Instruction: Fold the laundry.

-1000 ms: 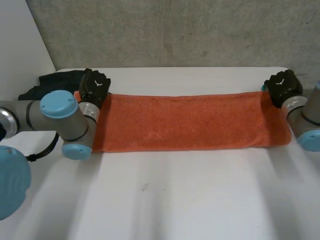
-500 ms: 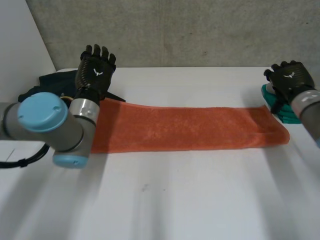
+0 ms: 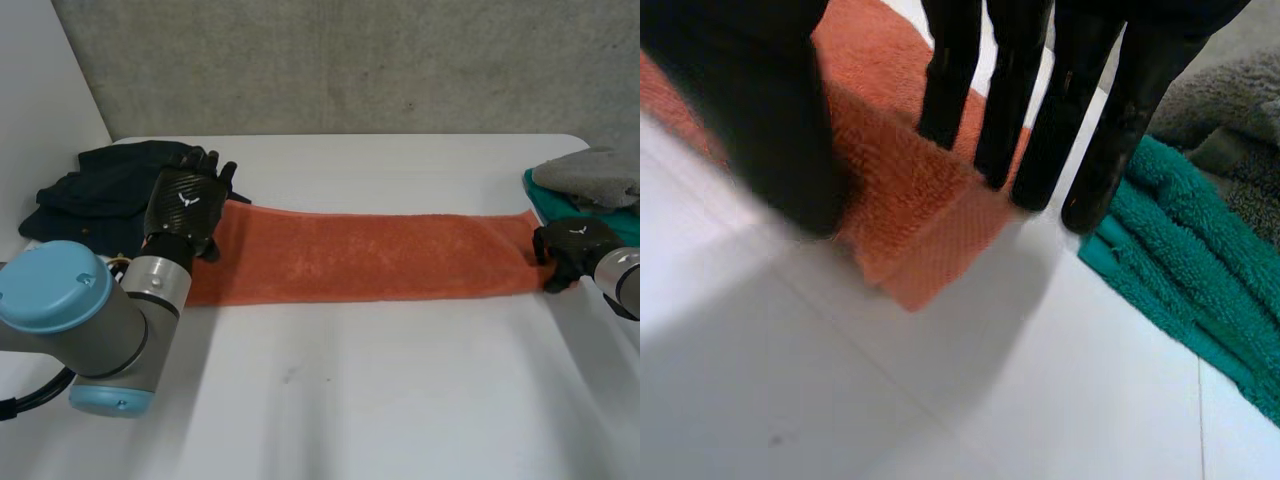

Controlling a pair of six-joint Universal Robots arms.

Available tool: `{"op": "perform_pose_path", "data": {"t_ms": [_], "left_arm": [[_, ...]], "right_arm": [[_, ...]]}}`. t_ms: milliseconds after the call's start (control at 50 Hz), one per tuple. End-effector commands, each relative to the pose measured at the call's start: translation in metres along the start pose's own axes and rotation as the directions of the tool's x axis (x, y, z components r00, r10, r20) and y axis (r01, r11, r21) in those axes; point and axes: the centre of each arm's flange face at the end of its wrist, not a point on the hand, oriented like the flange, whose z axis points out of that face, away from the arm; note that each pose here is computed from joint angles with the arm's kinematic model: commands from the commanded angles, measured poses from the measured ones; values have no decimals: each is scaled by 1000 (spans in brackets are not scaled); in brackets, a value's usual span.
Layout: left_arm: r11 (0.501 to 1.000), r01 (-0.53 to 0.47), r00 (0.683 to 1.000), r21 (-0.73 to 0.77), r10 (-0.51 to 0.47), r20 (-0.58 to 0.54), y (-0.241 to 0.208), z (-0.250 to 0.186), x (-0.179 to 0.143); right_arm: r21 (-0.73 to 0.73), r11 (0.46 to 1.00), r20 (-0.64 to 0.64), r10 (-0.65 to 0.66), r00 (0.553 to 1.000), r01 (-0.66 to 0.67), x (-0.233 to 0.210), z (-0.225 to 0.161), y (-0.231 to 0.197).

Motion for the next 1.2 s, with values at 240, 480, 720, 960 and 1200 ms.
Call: {"op": "perform_pose_path", "data": {"t_ms": [240, 480, 720, 960, 1200], "left_arm": [[1000, -4, 1000, -1, 4, 10, -4, -8, -5], [1000, -2, 1000, 7, 1, 17, -11, -16, -10], [1000, 0, 999, 31, -1, 40, -23, -21, -18], [1000, -2, 999, 20, 1, 48, -21, -27, -23], [999, 1, 999, 46, -3, 39, -26, -22, -19]], "right_arm": [[-61, 992, -291, -121, 949, 108, 95, -39, 9], [-127, 916, -324, -401, 857, 380, 120, -44, 2], [419, 728, -216, -501, 838, 543, -68, -52, -145], [745, 530, 88, -680, 728, 405, -262, -69, -124], [686, 609, 110, -628, 770, 399, -275, -74, -120]]}}
